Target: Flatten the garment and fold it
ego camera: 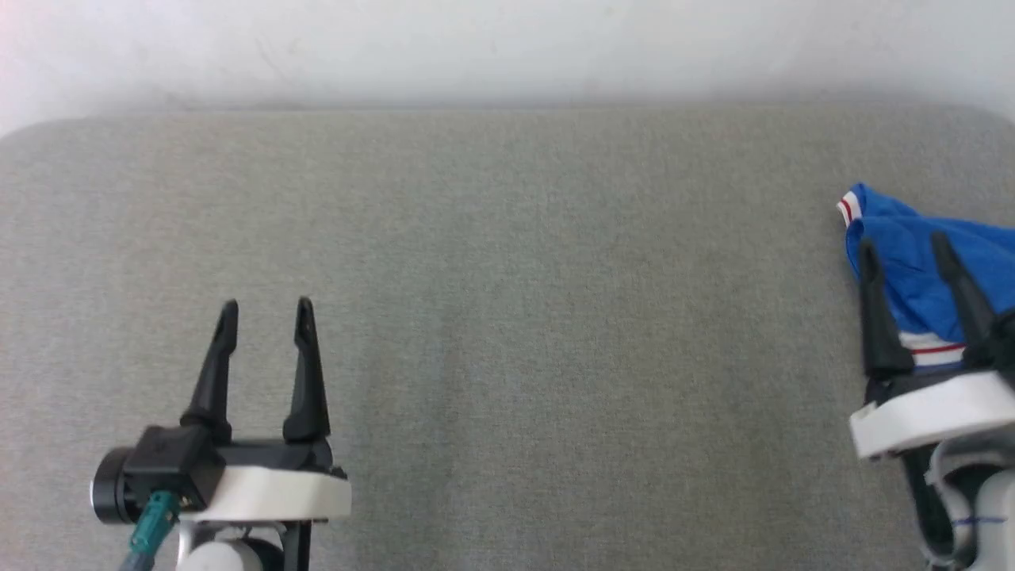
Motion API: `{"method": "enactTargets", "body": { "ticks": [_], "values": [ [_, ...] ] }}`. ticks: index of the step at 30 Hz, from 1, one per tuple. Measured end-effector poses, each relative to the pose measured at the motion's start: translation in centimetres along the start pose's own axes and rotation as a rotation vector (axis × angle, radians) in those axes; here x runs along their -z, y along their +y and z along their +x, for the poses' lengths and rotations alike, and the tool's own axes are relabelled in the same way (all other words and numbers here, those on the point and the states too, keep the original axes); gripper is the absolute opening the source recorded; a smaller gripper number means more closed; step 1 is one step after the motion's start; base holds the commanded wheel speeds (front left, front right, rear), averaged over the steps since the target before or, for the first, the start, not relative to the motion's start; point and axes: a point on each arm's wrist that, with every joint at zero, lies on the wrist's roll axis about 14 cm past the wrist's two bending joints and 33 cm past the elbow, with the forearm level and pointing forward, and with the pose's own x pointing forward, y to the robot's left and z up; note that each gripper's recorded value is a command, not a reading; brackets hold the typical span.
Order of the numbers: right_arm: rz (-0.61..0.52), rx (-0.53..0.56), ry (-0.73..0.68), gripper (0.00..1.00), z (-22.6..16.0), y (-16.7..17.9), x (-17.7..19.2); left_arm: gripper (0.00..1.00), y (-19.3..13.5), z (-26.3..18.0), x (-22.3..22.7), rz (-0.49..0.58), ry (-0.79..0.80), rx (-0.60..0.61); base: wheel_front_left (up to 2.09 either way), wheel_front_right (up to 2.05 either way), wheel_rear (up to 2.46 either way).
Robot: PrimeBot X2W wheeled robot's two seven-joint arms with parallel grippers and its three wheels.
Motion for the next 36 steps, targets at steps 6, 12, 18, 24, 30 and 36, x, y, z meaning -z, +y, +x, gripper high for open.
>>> {"method": "enactTargets", "body": {
  "ticks": [6,12,18,24,30,36],
  "values": [
    [-0.035,-0.029,0.006,1.00,-2.0,2.0,0.9,1.00,0.5,-2.7,0.4,-0.002,0.037,-0.032,0.00,0.00,0.00],
    [0.005,0.006,0.036,1.00,-4.1,1.1,2.3,1.00,0.7,-5.0,1.4,-0.020,0.085,-0.054,0.00,0.00,0.00],
    [0.048,0.003,0.084,1.00,-5.3,1.4,4.0,1.00,0.9,-5.8,1.8,-0.029,0.101,-0.067,0.00,0.00,0.00],
    [0.073,0.010,0.118,1.00,-5.8,1.3,5.3,1.00,0.4,-5.8,2.9,-0.047,0.131,-0.059,0.00,0.00,0.00],
    [0.079,0.003,0.128,1.00,-5.9,1.6,5.7,1.00,0.2,-5.7,3.2,-0.055,0.139,-0.053,0.00,0.00,0.00],
    [0.079,0.004,0.123,0.00,-6.0,1.6,5.7,0.00,0.6,-5.7,3.3,-0.054,0.143,-0.062,0.00,0.00,0.00]
  ]
}}
